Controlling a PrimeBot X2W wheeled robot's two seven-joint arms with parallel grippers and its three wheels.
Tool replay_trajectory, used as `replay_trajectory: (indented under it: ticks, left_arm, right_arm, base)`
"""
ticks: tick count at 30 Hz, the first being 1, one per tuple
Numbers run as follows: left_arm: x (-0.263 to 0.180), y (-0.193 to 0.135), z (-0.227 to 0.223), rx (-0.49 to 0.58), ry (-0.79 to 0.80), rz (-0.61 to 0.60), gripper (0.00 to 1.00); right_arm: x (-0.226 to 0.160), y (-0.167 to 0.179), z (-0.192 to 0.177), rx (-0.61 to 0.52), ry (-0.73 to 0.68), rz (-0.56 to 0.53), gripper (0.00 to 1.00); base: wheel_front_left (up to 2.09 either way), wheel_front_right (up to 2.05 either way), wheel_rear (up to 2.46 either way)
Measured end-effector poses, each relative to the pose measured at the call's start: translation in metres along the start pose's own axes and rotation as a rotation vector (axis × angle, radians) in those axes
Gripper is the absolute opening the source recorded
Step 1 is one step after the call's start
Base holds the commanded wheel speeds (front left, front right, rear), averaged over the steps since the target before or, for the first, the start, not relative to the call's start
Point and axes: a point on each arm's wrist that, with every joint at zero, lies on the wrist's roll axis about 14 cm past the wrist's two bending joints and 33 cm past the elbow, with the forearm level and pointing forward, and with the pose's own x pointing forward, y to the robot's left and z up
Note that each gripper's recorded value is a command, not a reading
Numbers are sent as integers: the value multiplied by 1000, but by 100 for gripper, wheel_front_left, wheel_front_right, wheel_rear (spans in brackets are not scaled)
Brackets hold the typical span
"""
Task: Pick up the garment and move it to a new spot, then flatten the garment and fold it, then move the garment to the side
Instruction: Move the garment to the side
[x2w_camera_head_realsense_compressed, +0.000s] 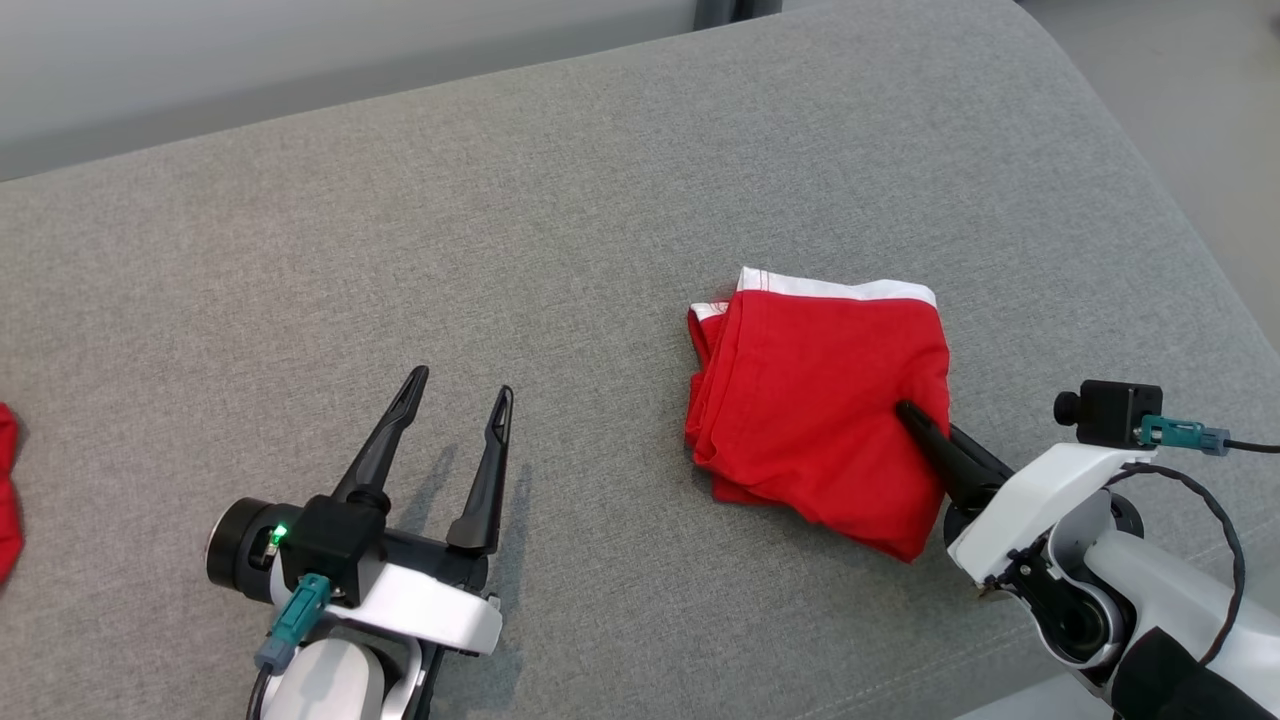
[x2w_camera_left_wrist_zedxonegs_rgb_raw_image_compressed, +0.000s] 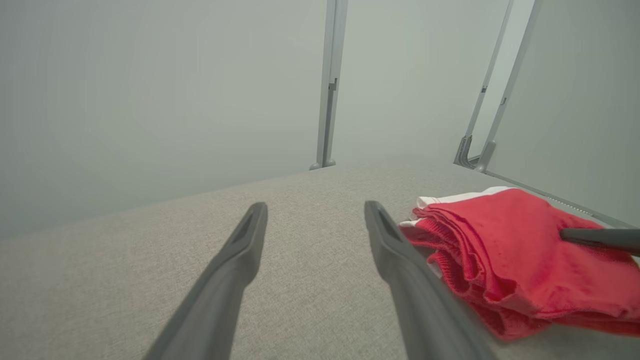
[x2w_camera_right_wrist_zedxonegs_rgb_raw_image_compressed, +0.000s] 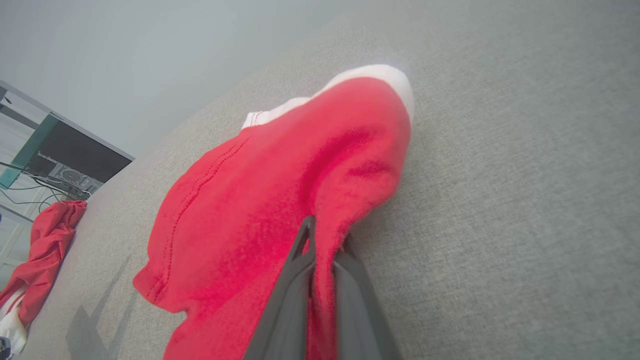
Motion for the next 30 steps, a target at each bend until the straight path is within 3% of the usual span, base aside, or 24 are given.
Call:
replay_trajectory:
  ticks: [10, 30]
  left_arm:
    - [3, 6, 1, -14, -14, 7, 100]
    - [14, 39, -9, 1, -33, 49, 100]
  right_arm:
    - [12, -1, 6, -5, -1, 0, 0]
    - [98, 1, 135, -137, -202, 16, 0]
  base:
    - [0, 0, 0]
    - [0, 0, 0]
